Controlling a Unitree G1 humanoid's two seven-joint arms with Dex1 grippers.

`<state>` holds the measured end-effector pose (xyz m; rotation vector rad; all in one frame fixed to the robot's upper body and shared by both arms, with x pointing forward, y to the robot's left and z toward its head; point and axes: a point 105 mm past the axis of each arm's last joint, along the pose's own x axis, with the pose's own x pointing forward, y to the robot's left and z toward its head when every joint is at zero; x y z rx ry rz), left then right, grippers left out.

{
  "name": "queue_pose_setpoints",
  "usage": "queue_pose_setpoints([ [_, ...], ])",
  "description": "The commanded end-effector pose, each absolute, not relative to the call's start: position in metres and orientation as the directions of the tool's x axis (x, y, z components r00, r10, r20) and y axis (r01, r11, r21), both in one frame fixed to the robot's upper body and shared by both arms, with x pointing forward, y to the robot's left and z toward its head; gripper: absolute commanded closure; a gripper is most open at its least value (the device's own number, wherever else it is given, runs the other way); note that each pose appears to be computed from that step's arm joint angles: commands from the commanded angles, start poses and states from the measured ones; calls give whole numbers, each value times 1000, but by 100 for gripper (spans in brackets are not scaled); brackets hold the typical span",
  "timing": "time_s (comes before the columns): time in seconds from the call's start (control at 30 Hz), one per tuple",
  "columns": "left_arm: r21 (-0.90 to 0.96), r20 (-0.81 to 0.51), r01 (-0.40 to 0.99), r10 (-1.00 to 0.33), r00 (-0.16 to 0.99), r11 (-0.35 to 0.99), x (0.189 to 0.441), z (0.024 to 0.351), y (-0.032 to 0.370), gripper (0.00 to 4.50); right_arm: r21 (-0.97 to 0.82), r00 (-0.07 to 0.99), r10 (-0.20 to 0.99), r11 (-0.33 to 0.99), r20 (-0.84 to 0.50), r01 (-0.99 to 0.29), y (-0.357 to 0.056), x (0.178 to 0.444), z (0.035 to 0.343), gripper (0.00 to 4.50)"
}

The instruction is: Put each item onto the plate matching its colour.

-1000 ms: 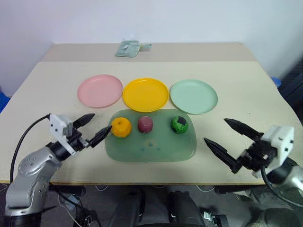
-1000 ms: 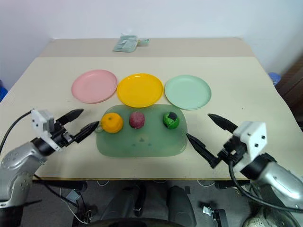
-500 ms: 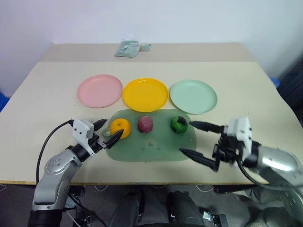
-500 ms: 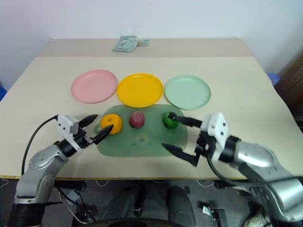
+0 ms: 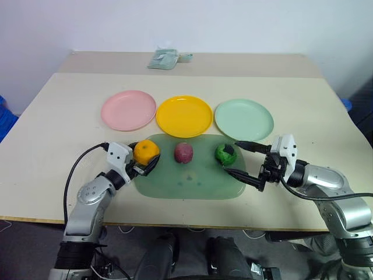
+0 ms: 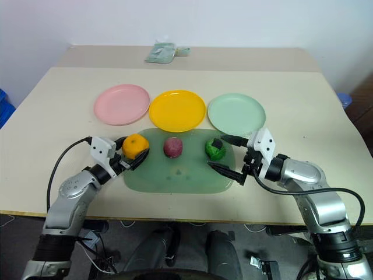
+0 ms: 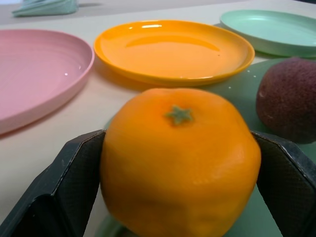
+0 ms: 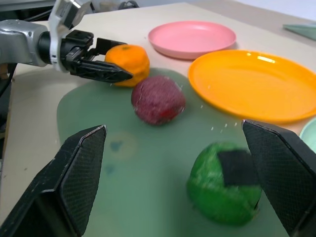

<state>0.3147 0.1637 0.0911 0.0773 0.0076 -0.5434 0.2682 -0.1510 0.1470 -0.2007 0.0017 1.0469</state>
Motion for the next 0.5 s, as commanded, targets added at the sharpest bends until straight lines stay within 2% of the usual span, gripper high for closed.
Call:
queue_pose_setpoints([
  [0.03, 100, 22, 515, -520, 854, 851, 317, 103, 161, 88, -232, 503, 863, 481, -47, -846, -150, 264, 162, 0],
  [0.07, 102, 24, 512, -517, 856, 853, 317, 103, 161, 114, -232, 505, 862, 482, -46, -845, -151, 264, 161, 0],
  [0.27, 82, 94, 457, -463, 881, 886, 320, 115, 172, 115, -244, 527, 849, 505, -30, -828, -151, 269, 160, 0],
  [0.37, 51, 167, 371, -374, 912, 927, 330, 132, 186, 115, -252, 547, 837, 529, -1, -810, -149, 275, 164, 0],
  [0.5, 21, 179, 333, -332, 926, 943, 345, 145, 190, 115, -269, 577, 817, 561, 26, -783, -147, 283, 169, 0],
])
